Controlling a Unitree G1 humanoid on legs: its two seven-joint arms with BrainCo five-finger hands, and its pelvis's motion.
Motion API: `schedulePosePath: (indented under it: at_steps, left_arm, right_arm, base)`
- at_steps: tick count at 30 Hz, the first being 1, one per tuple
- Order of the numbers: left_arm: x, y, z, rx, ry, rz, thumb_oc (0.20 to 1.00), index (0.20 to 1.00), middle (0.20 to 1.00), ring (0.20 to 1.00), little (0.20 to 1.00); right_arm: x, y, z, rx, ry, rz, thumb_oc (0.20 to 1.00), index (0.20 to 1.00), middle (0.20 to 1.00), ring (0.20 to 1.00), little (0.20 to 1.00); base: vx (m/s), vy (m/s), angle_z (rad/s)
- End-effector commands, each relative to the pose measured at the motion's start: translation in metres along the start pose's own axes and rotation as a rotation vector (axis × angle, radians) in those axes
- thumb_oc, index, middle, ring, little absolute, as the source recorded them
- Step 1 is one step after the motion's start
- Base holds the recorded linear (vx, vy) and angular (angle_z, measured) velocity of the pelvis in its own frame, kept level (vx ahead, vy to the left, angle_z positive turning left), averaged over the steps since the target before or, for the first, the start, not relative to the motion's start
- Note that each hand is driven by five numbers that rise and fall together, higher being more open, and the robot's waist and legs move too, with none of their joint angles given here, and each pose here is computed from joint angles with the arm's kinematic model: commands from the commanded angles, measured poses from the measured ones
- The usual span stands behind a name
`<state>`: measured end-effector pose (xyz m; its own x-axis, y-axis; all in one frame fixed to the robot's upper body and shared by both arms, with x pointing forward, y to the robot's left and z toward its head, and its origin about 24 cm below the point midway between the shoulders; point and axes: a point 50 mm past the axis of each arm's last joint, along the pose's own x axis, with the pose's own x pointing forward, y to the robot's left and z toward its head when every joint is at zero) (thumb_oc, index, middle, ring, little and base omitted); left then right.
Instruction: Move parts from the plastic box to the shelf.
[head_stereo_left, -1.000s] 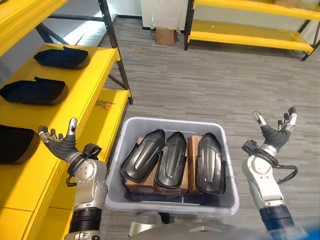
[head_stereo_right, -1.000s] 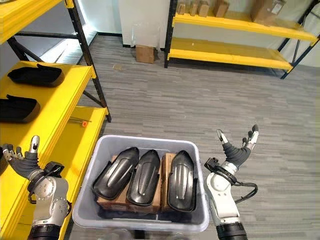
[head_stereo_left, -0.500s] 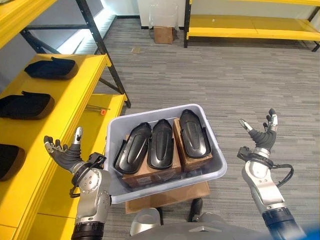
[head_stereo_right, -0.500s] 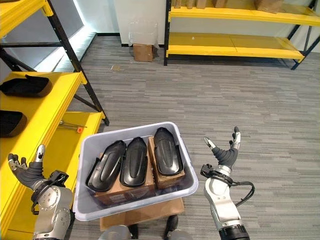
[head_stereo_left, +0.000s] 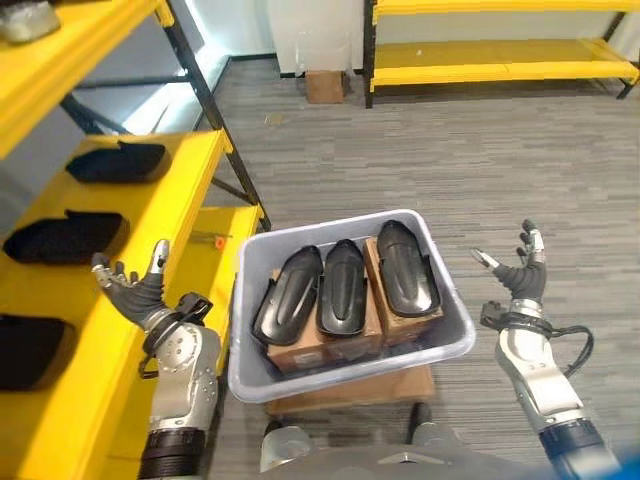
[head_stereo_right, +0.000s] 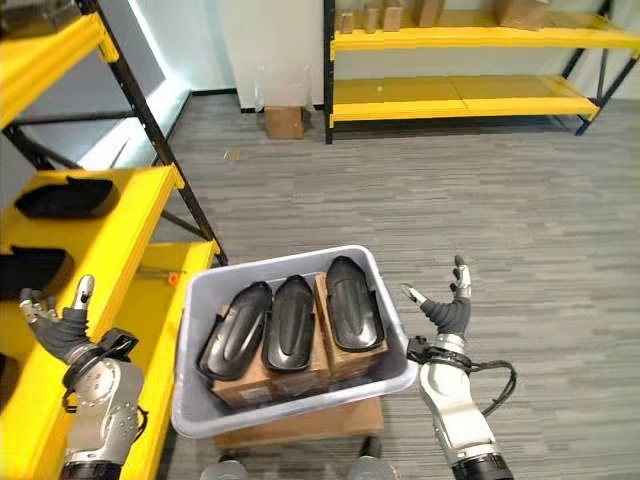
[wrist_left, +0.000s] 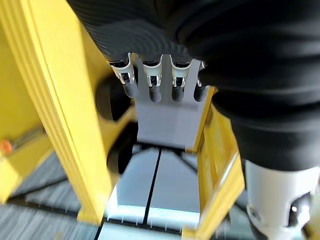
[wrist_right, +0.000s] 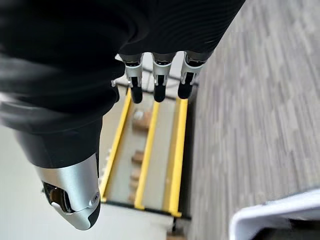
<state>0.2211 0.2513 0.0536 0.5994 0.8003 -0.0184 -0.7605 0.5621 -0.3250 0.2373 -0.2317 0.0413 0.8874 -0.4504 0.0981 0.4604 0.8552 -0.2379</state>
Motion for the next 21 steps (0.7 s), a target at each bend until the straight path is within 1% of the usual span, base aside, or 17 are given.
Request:
schedulePosePath:
  at_steps: [1,2,5,6,9,11,12,14,16,18,21]
  left_arm:
    - [0.009,-0.002,0.029,0.027,-0.157,-0.138,1.0,1.0,1.0,1.0,1.0]
    - [0.009,-0.007,0.03,0.043,-0.161,-0.18,1.0,1.0,1.0,1.0,1.0]
    - [0.009,-0.008,0.029,0.077,-0.149,-0.231,1.0,1.0,1.0,1.0,1.0]
    - [0.01,-0.002,0.031,0.084,-0.157,-0.223,1.0,1.0,1.0,1.0,1.0]
    - [0.008,0.004,0.031,0.077,-0.16,-0.193,1.0,1.0,1.0,1.0,1.0]
    - [0.008,0.009,0.026,0.05,-0.138,-0.126,1.0,1.0,1.0,1.0,1.0]
    - [0.008,0.011,0.026,0.05,-0.135,-0.119,1.0,1.0,1.0,1.0,1.0]
    - [0.007,0.019,0.024,0.056,-0.117,-0.112,1.0,1.0,1.0,1.0,1.0]
    - [0.01,0.02,0.023,0.081,-0.1,-0.157,1.0,1.0,1.0,1.0,1.0]
    - [0.012,0.021,0.023,0.101,-0.087,-0.189,1.0,1.0,1.0,1.0,1.0]
    - [0.015,0.022,0.024,0.121,-0.077,-0.222,1.0,1.0,1.0,1.0,1.0]
  right_arm:
    - [-0.001,0.014,0.015,0.091,-0.059,0.002,1.0,1.0,1.0,1.0,1.0]
    - [-0.002,0.014,0.013,0.095,-0.049,-0.005,1.0,1.0,1.0,1.0,1.0]
    - [-0.008,0.015,0.011,0.102,-0.04,0.024,1.0,1.0,1.0,1.0,1.0]
    - [-0.01,0.019,0.014,0.086,-0.067,0.067,1.0,1.0,1.0,1.0,1.0]
    - [-0.014,0.017,0.02,0.074,-0.124,0.115,1.0,1.0,1.0,1.0,1.0]
    - [-0.012,0.029,0.037,0.009,-0.254,0.223,1.0,1.0,1.0,1.0,1.0]
    - [-0.011,0.031,0.039,-0.004,-0.273,0.241,1.0,1.0,1.0,1.0,1.0]
    - [-0.005,0.035,0.057,-0.124,-0.412,0.307,1.0,1.0,1.0,1.0,1.0]
    - [0.004,0.029,0.069,-0.257,-0.508,0.352,1.0,1.0,1.0,1.0,1.0]
    - [0.01,0.023,0.077,-0.353,-0.572,0.384,1.0,1.0,1.0,1.0,1.0]
    - [0.018,0.015,0.085,-0.435,-0.614,0.407,1.0,1.0,1.0,1.0,1.0]
  base:
    - [-0.16,0.307,-0.03]
    - [-0.15,0.268,0.01]
    - [-0.13,0.124,-0.06]
    - [-0.18,0.014,0.0]
    - [-0.12,-0.074,0.01]
    - [-0.08,-0.166,-0.09]
    - [-0.04,-0.199,-0.21]
    - [0.0,-0.177,-0.33]
    - [0.04,-0.133,-0.1]
    - [0.06,-0.093,0.0]
    - [0.07,-0.067,0.05]
